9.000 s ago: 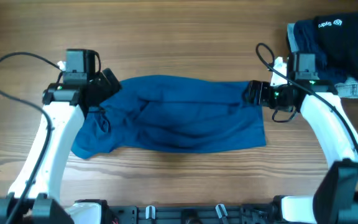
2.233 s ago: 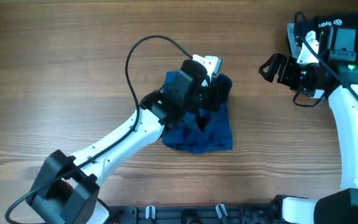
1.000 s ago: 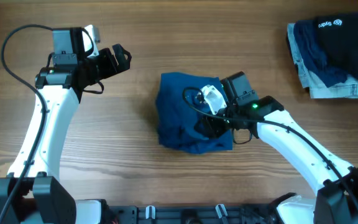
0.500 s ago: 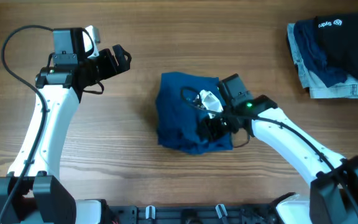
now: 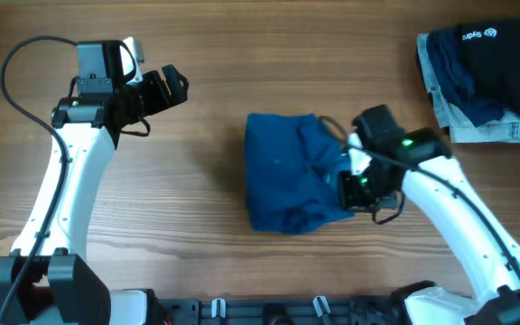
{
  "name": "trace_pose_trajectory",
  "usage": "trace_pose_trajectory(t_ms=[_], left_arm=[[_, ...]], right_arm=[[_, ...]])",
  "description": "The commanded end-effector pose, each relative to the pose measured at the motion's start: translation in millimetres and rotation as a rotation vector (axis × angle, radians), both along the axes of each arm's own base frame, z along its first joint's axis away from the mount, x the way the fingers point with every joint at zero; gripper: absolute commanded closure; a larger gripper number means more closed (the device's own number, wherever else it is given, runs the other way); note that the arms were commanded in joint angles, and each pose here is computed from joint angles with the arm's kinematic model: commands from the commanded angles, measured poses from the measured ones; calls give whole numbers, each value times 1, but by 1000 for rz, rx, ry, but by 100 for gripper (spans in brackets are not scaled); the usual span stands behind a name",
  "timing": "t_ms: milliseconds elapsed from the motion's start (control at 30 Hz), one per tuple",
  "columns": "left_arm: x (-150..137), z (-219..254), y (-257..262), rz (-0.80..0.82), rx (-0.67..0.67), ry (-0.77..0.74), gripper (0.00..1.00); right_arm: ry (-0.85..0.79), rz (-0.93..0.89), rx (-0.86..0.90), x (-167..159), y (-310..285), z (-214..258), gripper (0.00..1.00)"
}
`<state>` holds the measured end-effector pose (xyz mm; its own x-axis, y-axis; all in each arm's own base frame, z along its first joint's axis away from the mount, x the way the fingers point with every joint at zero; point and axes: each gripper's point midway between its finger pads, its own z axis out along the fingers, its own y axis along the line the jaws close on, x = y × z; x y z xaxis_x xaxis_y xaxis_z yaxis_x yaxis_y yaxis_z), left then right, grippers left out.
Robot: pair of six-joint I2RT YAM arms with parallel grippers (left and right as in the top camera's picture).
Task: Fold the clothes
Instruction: 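Grasp the folded teal bundle's right edge with the right gripper, then lift the bundle with the right gripper and carry it to the top-right stack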
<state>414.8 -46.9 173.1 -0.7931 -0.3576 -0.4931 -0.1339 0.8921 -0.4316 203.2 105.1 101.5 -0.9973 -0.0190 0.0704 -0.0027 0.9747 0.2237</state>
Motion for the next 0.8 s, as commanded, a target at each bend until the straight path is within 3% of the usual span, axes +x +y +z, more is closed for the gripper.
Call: trace_pose_trajectory(t_ms=[0,67,100,133,167,267,433,600,667,767], left_arm=[[2,-3,6,3,29,-3,0],[2,-2,6,3,29,-4,0],[2,-3,6,3,29,-4,0],[2,-3,6,3,29,-4,0],[2,-3,6,0,32,-5,0],[1,-4,8,-12,51,-2,0],[1,-4,8,-12,51,-4,0],[1,-4,8,-12,51,-3,0],[2,-3,8,-12,51,-6,0],[2,-3,8,-12,51,-7,0]], right_arm=[[-40,-155,-127,20,-40,-2,96],[-22,-168,-131,25,-42,-9,95],[4,-163,-139,23,-43,-14,73],[46,-153,-152,20,-44,-22,12],[63,-153,-159,19,-44,-25,3],[33,-248,-147,33,-45,-22,0],[-23,-307,93,57,-8,7,0],[-85,-345,48,66,-18,-25,0],[-214,-305,-45,88,-35,-33,0],[-346,-234,-47,121,-37,-43,0]])
